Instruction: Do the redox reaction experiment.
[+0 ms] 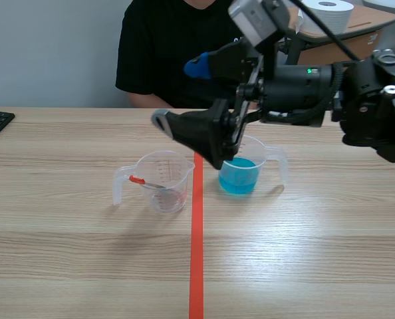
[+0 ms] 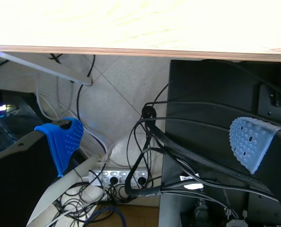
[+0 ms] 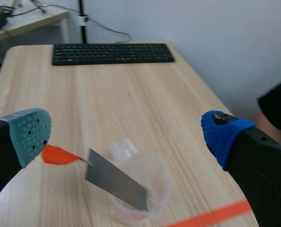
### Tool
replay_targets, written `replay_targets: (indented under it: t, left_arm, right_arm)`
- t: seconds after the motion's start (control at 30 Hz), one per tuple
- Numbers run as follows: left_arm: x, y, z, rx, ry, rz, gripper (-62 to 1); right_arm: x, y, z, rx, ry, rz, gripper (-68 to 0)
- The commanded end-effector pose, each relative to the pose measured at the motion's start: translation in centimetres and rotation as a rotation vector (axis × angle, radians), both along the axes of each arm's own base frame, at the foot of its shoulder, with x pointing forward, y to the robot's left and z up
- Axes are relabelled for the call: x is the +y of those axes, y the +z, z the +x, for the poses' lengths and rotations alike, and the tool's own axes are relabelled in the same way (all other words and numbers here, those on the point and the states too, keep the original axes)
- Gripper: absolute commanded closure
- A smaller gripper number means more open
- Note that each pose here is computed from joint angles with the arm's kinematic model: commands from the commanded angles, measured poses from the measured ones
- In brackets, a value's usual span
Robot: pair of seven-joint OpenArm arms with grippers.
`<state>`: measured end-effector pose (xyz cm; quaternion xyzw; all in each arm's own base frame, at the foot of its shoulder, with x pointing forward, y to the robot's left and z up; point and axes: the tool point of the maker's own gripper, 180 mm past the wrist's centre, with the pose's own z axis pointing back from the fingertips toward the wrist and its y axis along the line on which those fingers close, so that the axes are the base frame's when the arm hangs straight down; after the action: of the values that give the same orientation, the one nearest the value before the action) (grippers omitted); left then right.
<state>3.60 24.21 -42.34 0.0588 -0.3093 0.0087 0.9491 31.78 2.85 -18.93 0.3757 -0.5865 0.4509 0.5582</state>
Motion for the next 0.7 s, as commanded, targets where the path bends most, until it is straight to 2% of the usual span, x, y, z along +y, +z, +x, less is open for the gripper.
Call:
replay_targets:
  t: [0.0,0.07,0.13,0.3,0.43,0.57,0.67]
  left_arm:
    - [0.3,0.5,-0.4,0.006,-0.038,0.013,-62.3]
    - [0.8,0.6,-1.3,0.035,-0.056,0.018,-62.3]
    - [0.8,0.7,-2.3,0.057,-0.076,0.000,-62.3]
    - [0.9,2.8,-0.8,-0.035,-0.175,0.037,-62.3]
    - [0.9,5.5,1.0,-0.135,-0.219,0.048,-62.3]
    - [-0.1,8.9,3.2,-0.264,-0.289,0.012,-62.3]
    - [-0.6,10.6,4.7,-0.324,-0.331,-0.002,-62.3]
  right_arm:
    - [-1.5,1.5,1.0,-0.023,-0.051,0.039,-67.9]
    - [-3.5,1.6,1.8,-0.024,-0.117,0.044,-67.9]
    - [-5.3,1.5,2.4,-0.020,-0.180,0.037,-67.9]
    - [-9.0,0.7,2.3,-0.001,-0.290,-0.001,-67.9]
    - [-10.4,-0.2,0.6,0.018,-0.307,-0.041,-67.9]
    - [-10.7,-1.1,-1.8,0.042,-0.294,-0.077,-67.9]
    - [-11.0,-1.3,-3.3,0.057,-0.298,-0.078,-67.9]
